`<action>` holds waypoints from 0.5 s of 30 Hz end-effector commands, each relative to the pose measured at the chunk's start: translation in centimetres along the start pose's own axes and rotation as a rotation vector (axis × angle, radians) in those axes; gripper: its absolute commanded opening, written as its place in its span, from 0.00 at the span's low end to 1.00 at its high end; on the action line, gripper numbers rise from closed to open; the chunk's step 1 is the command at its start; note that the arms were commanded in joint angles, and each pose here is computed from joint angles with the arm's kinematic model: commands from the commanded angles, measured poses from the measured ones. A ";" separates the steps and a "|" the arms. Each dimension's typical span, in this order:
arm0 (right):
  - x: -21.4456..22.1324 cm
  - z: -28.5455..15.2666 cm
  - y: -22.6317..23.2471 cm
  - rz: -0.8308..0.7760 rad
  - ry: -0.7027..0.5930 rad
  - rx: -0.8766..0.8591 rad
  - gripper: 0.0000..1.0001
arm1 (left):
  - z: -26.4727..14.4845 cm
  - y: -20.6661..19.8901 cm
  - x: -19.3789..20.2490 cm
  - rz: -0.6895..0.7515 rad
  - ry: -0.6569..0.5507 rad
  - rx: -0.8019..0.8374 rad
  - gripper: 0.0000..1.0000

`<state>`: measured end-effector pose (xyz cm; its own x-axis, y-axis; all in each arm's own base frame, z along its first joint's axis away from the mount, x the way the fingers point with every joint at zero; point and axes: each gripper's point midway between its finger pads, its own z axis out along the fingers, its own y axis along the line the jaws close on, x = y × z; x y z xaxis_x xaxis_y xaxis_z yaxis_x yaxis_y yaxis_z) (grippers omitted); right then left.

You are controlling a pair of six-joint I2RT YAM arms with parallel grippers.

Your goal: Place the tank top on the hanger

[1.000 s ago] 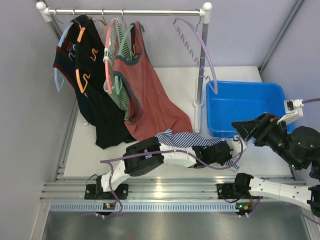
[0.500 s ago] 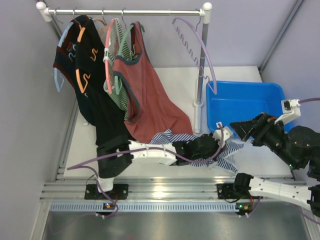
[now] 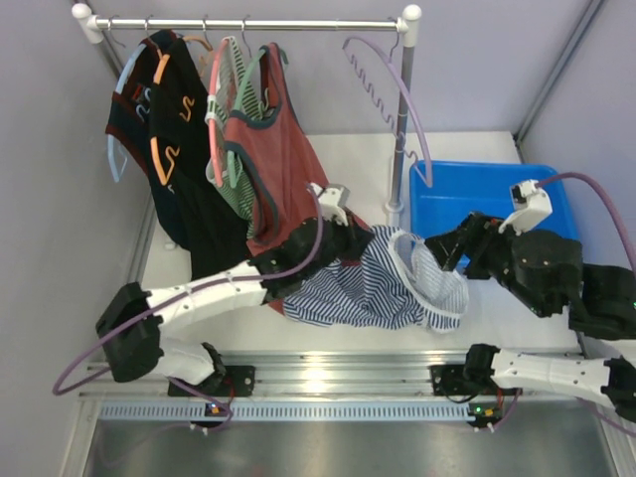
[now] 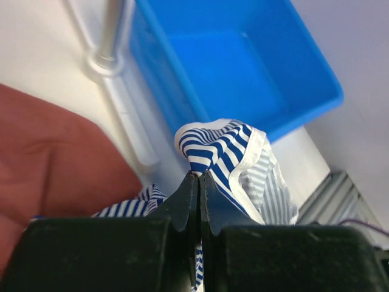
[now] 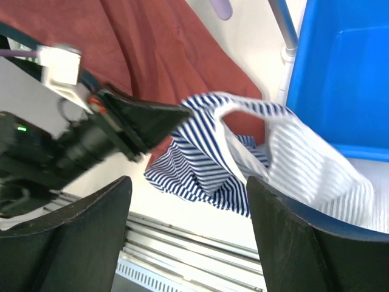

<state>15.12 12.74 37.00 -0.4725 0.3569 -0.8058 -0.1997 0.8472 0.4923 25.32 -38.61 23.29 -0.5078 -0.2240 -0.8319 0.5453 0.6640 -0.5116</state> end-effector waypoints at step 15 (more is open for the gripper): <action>5.9 7.2 2.4 -0.085 0.232 0.008 0.78 | -12.2 10.4 2.2 -0.209 0.030 -0.308 0.00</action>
<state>17.76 17.51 30.84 -0.6184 0.1859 -0.7635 -0.1614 0.9209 0.3549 24.59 -24.52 25.94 -0.4523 -0.4256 -0.7838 0.2850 0.7637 -0.5792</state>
